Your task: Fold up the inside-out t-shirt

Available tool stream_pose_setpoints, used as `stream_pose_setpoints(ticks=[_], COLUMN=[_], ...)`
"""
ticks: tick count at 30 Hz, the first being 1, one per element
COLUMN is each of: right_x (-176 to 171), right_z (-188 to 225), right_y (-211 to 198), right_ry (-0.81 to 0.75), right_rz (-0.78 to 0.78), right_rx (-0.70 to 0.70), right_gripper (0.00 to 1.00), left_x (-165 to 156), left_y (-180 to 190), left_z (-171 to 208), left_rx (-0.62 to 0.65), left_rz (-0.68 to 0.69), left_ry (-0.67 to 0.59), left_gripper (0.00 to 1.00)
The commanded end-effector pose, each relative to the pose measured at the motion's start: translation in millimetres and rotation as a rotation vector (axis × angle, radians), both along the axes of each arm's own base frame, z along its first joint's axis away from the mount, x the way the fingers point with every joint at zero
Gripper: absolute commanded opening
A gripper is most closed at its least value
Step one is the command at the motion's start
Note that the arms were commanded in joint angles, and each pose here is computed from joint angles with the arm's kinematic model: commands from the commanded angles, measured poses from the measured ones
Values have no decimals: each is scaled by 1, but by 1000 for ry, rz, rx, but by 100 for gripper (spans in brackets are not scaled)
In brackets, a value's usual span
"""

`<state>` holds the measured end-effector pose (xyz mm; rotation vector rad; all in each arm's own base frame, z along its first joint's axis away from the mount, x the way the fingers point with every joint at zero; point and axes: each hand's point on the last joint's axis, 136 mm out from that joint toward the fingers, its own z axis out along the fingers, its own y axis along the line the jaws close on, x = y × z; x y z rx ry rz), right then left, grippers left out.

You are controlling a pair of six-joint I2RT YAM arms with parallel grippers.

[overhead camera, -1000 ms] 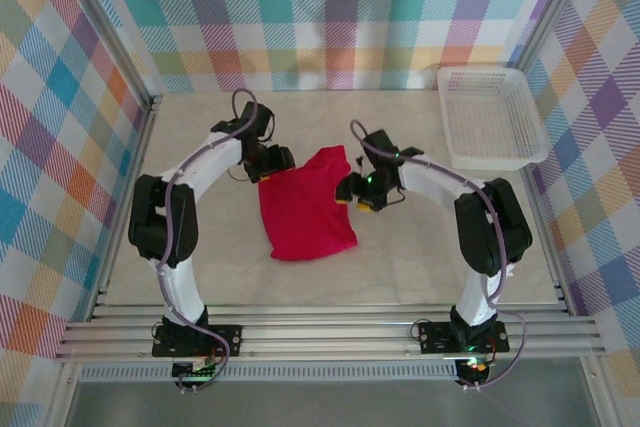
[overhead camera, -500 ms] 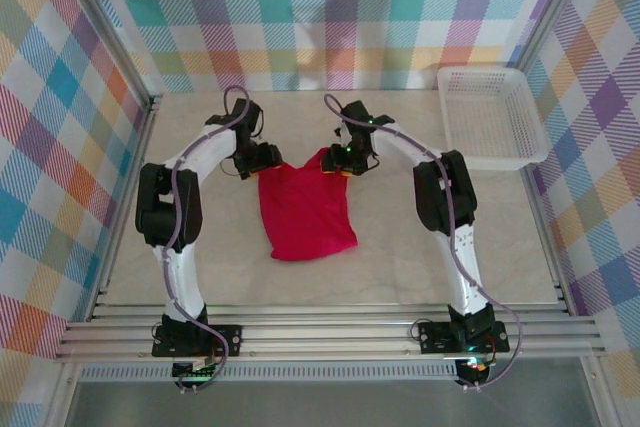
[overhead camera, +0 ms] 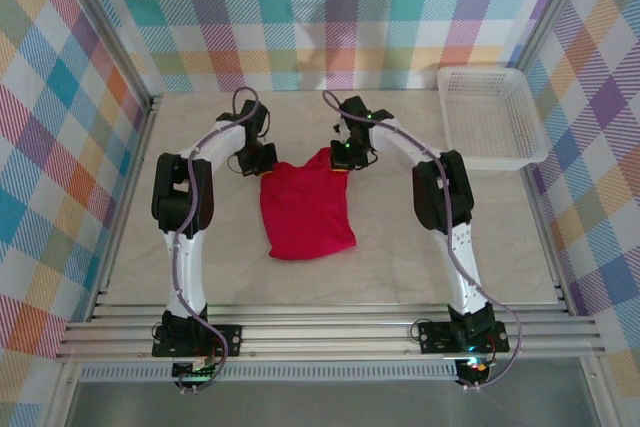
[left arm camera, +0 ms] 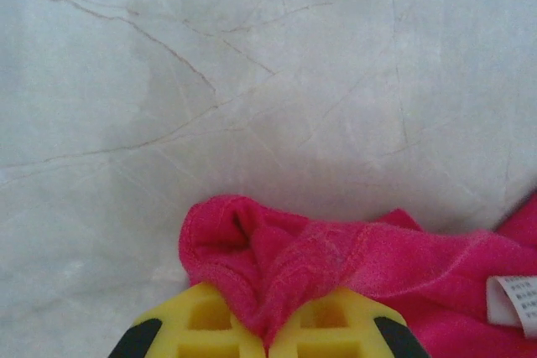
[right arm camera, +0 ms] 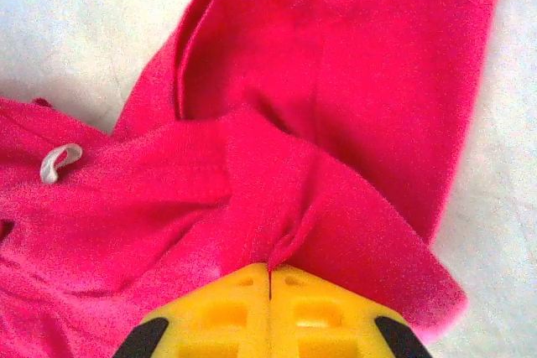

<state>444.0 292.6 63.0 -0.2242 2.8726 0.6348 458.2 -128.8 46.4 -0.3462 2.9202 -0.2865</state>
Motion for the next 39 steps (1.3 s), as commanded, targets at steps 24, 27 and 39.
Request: stream_pose_setpoints(ticks=[24,27,39], right_x=[88,79,48], right_z=[32,31,-5], right_y=[-45,-40,-29], right_ry=[-122,-45,77], right_rz=[-149,-139,-180], right_rx=[88,108,248], right_gripper=[39,60,80], left_x=[92,92,-1], left_y=[-13,-9,-5], left_z=[41,59,33], left_rx=[-129,-156,-269], left_rz=[43,45,20], left_ry=[-159,-158,-67], left_gripper=[54,63,63])
